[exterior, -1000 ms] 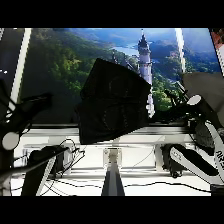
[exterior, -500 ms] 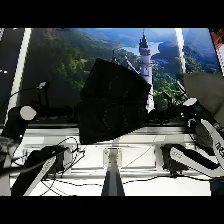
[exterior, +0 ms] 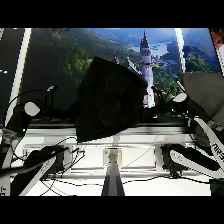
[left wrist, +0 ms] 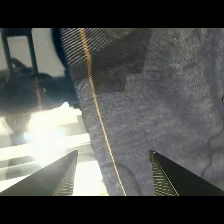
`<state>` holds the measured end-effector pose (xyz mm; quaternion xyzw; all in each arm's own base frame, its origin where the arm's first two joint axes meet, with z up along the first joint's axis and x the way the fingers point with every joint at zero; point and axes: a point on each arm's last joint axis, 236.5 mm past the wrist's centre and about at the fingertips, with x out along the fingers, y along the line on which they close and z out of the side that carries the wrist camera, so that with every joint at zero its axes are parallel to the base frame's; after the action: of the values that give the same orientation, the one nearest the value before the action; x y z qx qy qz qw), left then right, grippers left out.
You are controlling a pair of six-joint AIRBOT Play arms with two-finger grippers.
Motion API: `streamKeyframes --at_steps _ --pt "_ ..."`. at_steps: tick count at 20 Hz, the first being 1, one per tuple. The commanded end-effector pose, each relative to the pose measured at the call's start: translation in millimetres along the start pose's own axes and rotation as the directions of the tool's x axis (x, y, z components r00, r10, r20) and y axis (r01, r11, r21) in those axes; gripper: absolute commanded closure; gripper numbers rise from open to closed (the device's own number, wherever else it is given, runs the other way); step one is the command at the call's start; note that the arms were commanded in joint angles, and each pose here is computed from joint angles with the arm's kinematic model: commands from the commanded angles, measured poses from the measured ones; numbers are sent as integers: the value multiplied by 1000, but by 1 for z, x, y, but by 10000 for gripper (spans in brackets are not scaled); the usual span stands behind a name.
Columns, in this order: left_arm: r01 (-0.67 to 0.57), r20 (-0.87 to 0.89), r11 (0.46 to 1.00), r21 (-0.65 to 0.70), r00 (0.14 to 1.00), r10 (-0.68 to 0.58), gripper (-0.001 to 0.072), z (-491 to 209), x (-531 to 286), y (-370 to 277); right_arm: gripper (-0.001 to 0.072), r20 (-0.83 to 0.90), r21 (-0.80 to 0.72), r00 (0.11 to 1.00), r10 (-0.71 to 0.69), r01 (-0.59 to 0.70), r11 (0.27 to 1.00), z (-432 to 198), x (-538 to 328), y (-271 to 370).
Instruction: Fold the clothes and pants, and hang the long-sleeved shirts on hangers.
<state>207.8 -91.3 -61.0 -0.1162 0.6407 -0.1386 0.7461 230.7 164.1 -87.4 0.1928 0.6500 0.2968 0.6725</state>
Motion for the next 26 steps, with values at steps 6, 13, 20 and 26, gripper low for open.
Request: streamKeyframes --at_steps 6,13,20,26 --pt "229 -153 970 -85 959 -240 190 -10 39 -37 677 415 -26 909 -20 34 999 131 -40 37" --pt "245 -318 963 -110 910 -268 133 -45 47 -38 677 391 -95 920 -22 64 993 125 -24 53" --pt "298 -227 933 -200 913 -340 137 -51 73 -61 676 396 -93 918 -24 67 993 126 -24 52" --pt "374 -168 906 -196 898 -407 281 -43 79 -104 676 410 -108 912 -16 66 992 127 -30 58"
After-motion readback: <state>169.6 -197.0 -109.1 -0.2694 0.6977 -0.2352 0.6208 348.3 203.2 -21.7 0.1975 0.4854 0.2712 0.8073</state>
